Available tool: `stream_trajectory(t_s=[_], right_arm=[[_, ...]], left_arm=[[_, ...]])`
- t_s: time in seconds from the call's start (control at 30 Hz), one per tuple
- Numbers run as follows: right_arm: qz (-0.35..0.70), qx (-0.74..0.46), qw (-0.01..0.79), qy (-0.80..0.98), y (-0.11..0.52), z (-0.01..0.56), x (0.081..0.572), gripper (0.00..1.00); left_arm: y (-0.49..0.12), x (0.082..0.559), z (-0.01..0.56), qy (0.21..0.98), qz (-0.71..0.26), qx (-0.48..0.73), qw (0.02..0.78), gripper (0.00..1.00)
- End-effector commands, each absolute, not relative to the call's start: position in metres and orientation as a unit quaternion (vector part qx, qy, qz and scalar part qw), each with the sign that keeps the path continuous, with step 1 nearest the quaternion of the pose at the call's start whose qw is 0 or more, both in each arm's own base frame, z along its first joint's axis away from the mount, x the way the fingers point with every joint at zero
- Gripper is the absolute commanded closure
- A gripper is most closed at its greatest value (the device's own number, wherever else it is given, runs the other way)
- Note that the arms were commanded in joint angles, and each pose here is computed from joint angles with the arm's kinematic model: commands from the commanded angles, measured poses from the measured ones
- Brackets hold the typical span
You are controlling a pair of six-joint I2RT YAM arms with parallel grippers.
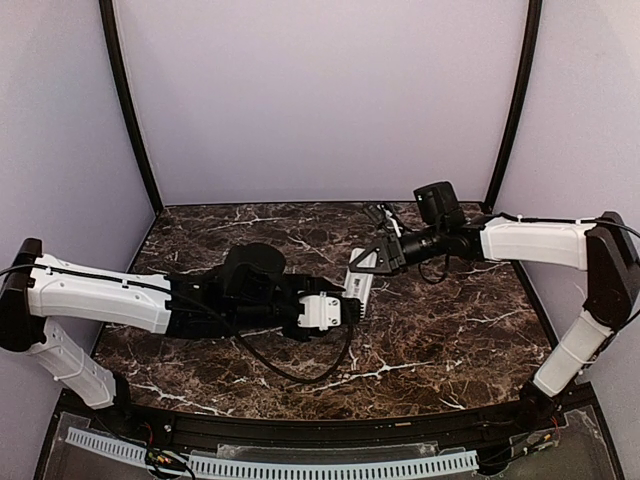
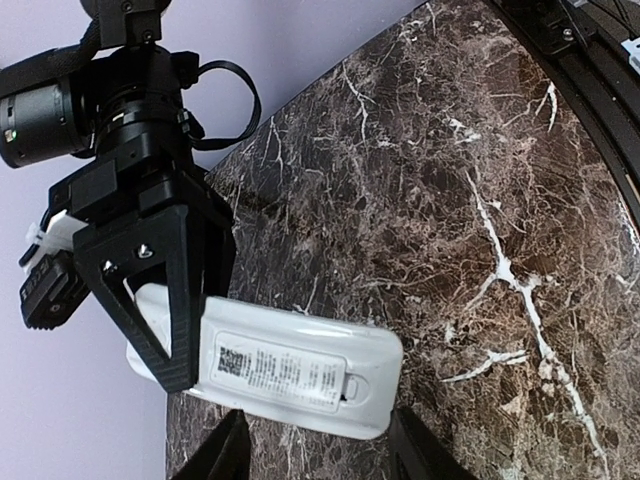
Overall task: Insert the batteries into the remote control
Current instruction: Remove the battery cover from the remote control.
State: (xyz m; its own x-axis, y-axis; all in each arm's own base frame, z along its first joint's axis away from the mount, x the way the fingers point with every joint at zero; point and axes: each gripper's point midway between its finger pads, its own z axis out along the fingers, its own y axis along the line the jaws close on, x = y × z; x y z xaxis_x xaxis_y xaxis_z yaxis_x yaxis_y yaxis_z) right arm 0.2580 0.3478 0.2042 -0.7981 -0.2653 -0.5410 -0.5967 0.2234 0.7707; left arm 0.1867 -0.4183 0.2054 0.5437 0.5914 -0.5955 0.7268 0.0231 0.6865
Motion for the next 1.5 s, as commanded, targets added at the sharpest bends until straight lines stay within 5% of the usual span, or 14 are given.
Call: stream_trajectory(t_s=[0.0, 1.47], right_arm=[[0.559, -0.281, 0.127, 0.770, 0.353, 0.195, 0.249, 1.00], [0.560, -0.304, 0.106, 0.763, 0.364, 0.193, 0.235, 1.00]], left_arm=[[-0.424, 0.182, 0.195, 0.461, -0.061, 0.726, 0.507, 0.55], [-0.433, 0.184, 0.174, 0.445, -0.044, 0.760, 0.471, 0.63]])
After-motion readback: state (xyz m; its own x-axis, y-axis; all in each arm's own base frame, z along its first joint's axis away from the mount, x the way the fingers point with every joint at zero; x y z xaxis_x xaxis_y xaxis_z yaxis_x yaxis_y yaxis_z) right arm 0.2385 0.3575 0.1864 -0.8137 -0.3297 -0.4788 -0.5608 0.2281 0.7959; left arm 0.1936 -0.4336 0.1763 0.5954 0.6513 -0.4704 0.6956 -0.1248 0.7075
